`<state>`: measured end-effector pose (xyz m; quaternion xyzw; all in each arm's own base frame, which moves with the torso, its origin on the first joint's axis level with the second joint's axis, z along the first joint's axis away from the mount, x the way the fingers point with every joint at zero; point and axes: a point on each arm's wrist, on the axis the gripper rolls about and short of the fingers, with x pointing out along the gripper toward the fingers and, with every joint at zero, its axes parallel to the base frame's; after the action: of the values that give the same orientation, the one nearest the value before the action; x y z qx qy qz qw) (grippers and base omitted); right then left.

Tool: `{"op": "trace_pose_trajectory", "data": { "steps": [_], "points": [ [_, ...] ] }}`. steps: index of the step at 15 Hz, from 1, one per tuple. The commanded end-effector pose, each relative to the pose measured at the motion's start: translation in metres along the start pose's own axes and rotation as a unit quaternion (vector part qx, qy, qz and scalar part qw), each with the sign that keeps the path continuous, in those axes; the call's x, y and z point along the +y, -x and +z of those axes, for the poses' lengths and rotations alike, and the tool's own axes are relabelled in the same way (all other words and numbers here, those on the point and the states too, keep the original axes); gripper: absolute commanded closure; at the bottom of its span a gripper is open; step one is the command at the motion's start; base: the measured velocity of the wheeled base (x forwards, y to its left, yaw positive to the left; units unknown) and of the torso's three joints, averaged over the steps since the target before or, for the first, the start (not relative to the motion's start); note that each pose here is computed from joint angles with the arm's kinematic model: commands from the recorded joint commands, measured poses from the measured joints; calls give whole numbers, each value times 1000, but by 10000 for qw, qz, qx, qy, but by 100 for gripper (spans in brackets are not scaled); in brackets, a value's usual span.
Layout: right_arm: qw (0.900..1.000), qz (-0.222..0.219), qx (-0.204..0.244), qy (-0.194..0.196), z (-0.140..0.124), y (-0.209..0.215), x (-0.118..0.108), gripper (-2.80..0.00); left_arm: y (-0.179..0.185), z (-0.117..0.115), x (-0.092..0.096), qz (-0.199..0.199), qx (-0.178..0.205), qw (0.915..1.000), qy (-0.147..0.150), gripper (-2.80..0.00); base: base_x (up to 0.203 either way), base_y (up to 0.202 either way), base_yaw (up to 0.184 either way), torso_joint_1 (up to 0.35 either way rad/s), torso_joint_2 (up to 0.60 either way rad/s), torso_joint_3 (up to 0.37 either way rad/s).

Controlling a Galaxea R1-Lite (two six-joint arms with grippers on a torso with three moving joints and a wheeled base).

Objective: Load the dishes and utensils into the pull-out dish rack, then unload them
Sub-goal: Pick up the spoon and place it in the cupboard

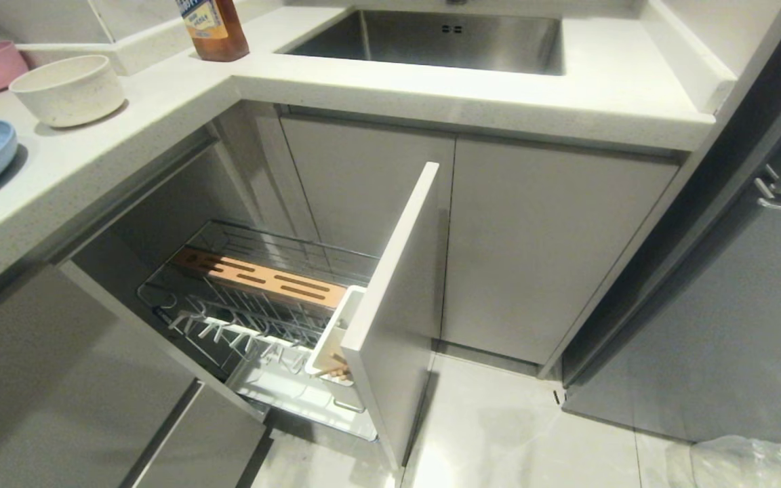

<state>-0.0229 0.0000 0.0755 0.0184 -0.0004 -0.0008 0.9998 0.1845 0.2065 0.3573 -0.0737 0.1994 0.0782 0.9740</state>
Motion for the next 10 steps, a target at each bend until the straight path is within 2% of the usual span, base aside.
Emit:
{"op": "trace_pose_trajectory", "data": {
  "steps": [1, 4, 7, 8, 10],
  "points": [
    [10000, 1, 4, 0, 0, 0, 0, 0, 0, -1, 1, -8, 21, 10000, 15, 0, 0, 0, 0, 0, 0, 0],
    [10000, 1, 4, 0, 0, 0, 0, 0, 0, 0, 0, -1, 7, 10000, 7, 0, 0, 0, 0, 0, 0, 0],
    [10000, 1, 4, 0, 0, 0, 0, 0, 17, 7, -12, 40, -225, 9997, -77, 0, 0, 0, 0, 0, 0, 0],
    [10000, 1, 4, 0, 0, 0, 0, 0, 29, 11, -21, 70, -385, 9992, -90, 0, 0, 0, 0, 0, 0, 0],
    [10000, 1, 4, 0, 0, 0, 0, 0, 52, 22, -40, 87, -874, 9960, 171, 0, 0, 0, 0, 0, 0, 0]
  ]
}}
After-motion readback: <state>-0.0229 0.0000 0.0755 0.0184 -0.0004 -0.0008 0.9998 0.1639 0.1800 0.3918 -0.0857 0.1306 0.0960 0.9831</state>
